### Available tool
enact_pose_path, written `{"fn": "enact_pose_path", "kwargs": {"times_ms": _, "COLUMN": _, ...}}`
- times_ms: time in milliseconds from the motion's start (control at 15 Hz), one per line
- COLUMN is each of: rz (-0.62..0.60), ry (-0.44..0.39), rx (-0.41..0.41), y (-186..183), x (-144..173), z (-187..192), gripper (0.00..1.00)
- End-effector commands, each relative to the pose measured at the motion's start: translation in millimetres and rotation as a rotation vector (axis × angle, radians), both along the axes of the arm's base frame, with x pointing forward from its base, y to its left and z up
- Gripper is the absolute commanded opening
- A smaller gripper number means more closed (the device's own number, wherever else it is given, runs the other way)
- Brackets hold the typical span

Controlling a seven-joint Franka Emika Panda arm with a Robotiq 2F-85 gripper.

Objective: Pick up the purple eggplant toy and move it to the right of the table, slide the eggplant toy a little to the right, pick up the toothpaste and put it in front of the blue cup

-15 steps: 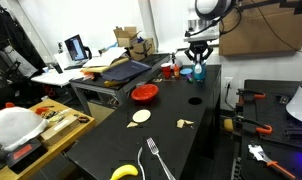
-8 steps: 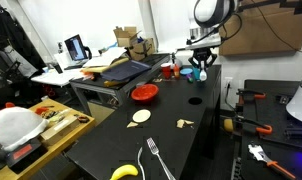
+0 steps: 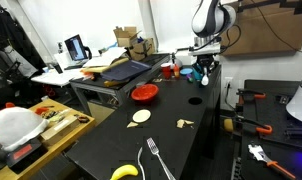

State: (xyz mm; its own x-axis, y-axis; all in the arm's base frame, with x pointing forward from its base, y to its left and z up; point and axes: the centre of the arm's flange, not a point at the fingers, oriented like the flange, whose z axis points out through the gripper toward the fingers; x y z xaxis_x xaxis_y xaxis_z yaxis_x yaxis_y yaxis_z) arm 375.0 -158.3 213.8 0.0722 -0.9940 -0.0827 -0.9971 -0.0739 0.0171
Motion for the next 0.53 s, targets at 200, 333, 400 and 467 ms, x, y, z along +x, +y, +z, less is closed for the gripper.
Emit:
{"fn": "enact_pose_path", "kwargs": {"times_ms": 200, "rz": -0.033, "ry": -0.038, "rx": 0.036, "y": -42.8, "x": 15.0, "z": -17.8, "gripper": 0.04}}
{"fn": "enact_pose_path", "kwargs": {"times_ms": 333, "rz": -0.029, "ry": -0.043, "rx": 0.046, "y": -50.8, "x": 14.8, "z": -24.6, "gripper": 0.04}}
{"fn": "enact_pose_path", "kwargs": {"times_ms": 400, "rz": -0.028, "ry": -0.043, "rx": 0.052, "y": -54.6, "x": 14.2, "z": -27.9, "gripper": 0.04}}
{"fn": "enact_pose_path", "kwargs": {"times_ms": 467, "rz": -0.028, "ry": -0.043, "rx": 0.056, "y": -59.1, "x": 13.0, "z": -30.4, "gripper": 0.04}}
